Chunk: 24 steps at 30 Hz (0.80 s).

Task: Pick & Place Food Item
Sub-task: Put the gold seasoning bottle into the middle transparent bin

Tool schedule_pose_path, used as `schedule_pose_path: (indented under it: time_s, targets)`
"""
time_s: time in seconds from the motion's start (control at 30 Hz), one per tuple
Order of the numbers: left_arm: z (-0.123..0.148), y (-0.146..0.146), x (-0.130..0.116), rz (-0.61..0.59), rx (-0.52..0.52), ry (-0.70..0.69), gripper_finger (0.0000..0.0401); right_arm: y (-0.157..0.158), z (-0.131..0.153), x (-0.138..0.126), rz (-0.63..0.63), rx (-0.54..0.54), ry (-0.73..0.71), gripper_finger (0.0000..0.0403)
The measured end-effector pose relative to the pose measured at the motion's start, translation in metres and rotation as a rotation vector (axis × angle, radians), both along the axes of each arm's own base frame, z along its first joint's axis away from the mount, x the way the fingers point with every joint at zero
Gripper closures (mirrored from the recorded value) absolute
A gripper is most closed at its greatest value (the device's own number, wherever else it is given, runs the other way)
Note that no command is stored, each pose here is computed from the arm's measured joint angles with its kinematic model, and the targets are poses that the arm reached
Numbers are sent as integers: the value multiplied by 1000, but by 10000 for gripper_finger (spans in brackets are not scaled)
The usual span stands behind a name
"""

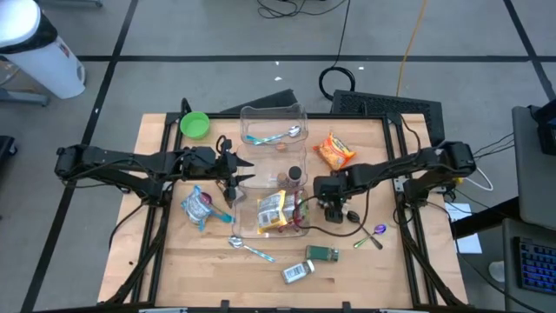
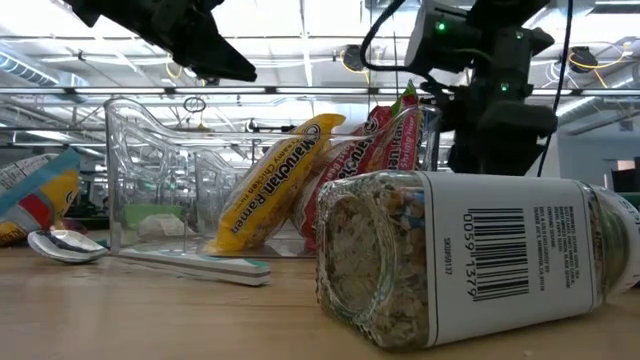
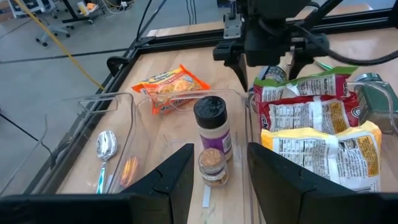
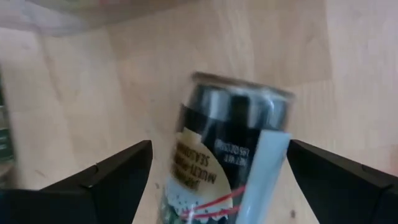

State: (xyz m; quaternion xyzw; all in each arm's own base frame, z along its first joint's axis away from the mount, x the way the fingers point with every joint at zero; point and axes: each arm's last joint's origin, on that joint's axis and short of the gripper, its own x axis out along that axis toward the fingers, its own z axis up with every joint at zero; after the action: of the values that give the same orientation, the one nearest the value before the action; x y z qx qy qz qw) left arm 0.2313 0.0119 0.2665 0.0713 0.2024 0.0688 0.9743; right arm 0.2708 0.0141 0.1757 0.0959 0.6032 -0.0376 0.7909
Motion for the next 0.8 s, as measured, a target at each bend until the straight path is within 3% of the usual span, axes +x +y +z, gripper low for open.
schedule_pose_path:
  time_s: [0.23,0.8]
  targets:
    - [-1,0,0,1,0,12,242,-3,-4,-2,-30,-95,41,38]
    - [-1,0,-1,3,-4,13,242,-4,-35,-24,-73,-86,106,44]
